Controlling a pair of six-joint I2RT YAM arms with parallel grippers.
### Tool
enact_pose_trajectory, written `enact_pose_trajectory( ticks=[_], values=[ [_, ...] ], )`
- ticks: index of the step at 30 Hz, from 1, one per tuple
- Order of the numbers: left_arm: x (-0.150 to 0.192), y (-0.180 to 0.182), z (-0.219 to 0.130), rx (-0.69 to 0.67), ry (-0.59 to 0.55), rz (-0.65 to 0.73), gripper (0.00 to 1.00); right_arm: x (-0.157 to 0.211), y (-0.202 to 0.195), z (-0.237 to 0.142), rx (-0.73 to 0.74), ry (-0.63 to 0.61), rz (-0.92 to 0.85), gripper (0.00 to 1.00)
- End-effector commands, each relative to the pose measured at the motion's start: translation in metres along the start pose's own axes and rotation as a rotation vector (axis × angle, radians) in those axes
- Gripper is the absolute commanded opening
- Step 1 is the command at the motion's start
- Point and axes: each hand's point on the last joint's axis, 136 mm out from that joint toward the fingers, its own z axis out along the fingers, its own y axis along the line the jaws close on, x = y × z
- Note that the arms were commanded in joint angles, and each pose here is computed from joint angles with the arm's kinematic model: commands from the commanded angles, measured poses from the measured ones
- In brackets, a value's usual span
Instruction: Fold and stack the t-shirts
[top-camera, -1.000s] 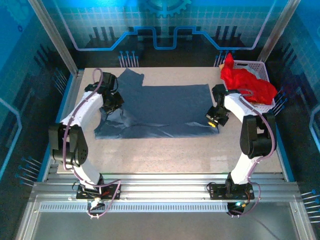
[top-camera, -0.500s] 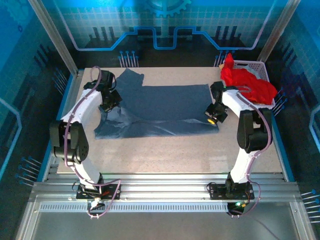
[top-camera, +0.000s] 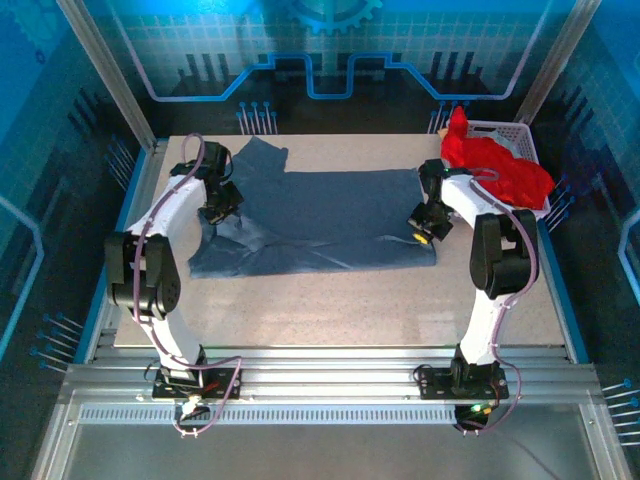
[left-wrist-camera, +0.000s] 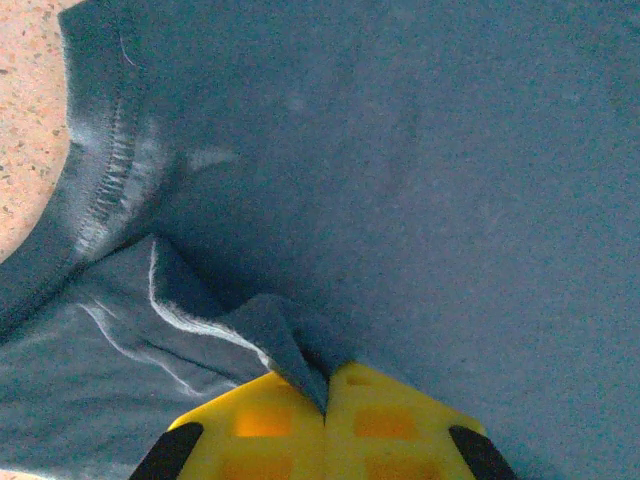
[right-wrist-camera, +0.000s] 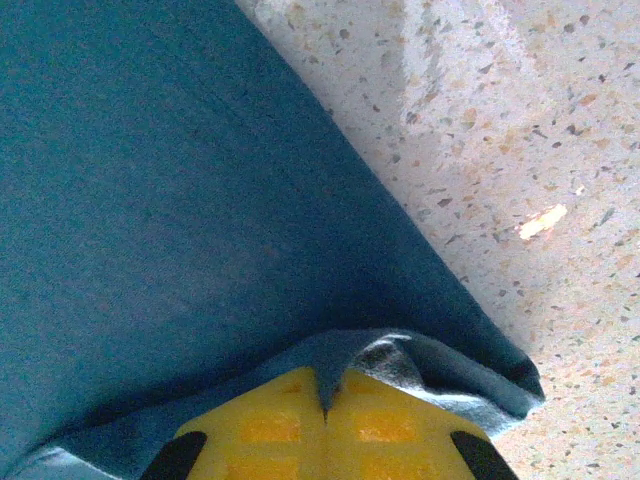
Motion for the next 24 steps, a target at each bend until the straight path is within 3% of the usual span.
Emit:
enact_pose_trajectory(
  ticks=[1, 13, 15, 16, 18, 19, 21, 24],
  values=[
    [-0.009, 0.004, -0.001, -0.018, -0.015, -0.025, 0.0, -0.012, -0.005, 0.001, 0.022, -0.02, 0.045, 0.0],
    [-0.012, -0.002, 0.008, -0.002, 0.004, -0.028, 0.0, -0.022, -0.001, 0.007, 0.016, -0.025, 0.054, 0.0],
    [-0.014, -0.014, 0.01, 0.068, 0.021, -0.019, 0.0, -0.025, 0.001, 0.006, 0.001, -0.03, 0.049, 0.13],
    [-0.015, -0.023, 0.01, 0.118, 0.027, -0.006, 0.11, -0.028, 0.005, 0.003, -0.019, -0.044, 0.035, 0.2],
    [-0.018, -0.03, 0.006, 0.15, 0.029, 0.005, 0.48, -0.031, 0.012, -0.006, -0.066, -0.066, -0.001, 0.32],
    [-0.019, -0.028, 0.001, 0.131, 0.028, 0.002, 0.58, -0.033, 0.015, -0.013, -0.087, -0.078, -0.02, 0.38],
    [-0.018, -0.015, -0.009, 0.073, 0.025, -0.011, 0.67, -0.033, 0.018, -0.029, -0.131, -0.107, -0.042, 0.51],
    [-0.005, 0.009, -0.023, 0.042, 0.025, -0.095, 0.68, -0.026, 0.013, -0.048, -0.159, -0.134, -0.073, 0.63]
  ],
)
